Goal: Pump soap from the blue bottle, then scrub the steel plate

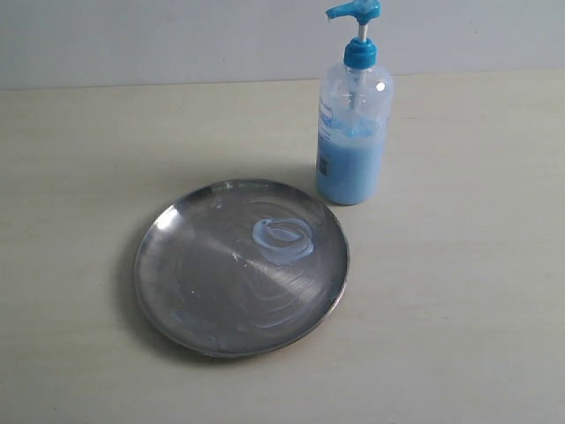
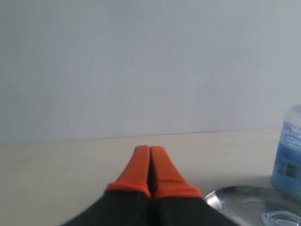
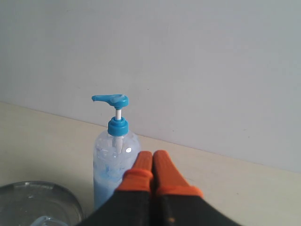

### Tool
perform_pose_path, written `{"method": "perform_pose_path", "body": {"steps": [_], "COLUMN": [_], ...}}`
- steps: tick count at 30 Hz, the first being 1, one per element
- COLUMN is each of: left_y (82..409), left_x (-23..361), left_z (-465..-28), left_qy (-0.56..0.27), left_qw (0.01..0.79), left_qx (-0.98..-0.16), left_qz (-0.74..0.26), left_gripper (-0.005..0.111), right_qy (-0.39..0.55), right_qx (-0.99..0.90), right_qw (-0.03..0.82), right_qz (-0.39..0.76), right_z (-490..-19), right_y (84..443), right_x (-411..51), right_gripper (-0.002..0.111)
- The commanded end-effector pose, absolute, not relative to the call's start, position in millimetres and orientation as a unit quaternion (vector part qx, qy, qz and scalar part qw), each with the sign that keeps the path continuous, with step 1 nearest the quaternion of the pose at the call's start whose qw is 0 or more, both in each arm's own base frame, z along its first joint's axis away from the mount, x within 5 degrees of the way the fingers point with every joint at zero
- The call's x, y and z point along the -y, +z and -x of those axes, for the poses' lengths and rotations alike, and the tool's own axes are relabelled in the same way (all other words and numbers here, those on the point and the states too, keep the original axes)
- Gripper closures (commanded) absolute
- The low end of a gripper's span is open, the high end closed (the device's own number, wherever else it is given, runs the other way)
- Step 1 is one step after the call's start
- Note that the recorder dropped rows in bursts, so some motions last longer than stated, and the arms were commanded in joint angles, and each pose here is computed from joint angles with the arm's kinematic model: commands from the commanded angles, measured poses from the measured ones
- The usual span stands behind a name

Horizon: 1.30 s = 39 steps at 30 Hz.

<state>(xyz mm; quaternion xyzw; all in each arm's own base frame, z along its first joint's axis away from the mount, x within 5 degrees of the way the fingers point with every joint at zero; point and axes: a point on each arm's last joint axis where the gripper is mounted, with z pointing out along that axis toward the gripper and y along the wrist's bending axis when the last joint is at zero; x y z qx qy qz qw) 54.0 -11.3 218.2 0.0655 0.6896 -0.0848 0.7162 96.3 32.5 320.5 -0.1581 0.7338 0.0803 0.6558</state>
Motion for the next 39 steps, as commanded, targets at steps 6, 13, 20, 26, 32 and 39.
{"method": "perform_pose_path", "body": {"steps": [6,13,20,26,32,39], "left_y": [202.5,192.6,183.9,182.3,182.3,182.3], "left_x": [10.9,8.2,6.3,5.3,4.8,4.8], "left_z": [-55.4,-55.0,-53.6,-53.3,-53.3,-53.3], "left_qy": [-0.076,-0.058,-0.051,-0.052,-0.051,-0.050], "left_qw": [0.692,0.653,0.616,0.609,0.609,0.609], "left_qx": [-0.715,-0.753,-0.784,-0.791,-0.791,-0.791], "left_qz": [-0.068,-0.057,-0.047,-0.032,-0.027,-0.027], "left_gripper": [0.107,0.107,0.107,0.107,0.107,0.107], "right_qy": [0.079,0.079,0.079,0.079,0.079,0.079], "right_qx": [-0.730,-0.730,-0.730,-0.730,-0.730,-0.730], "right_qw": [0.660,0.660,0.660,0.660,0.660,0.660], "right_qz": [0.158,0.158,0.158,0.158,0.158,0.158], "right_z": [-95.0,-95.0,-95.0,-95.0,-95.0,-95.0], "right_y": [320.1,320.1,320.1,320.1,320.1,320.1], "right_x": [-31.9,-31.9,-31.9,-31.9,-31.9,-31.9], "right_gripper": [0.108,0.108,0.108,0.108,0.108,0.108]}}
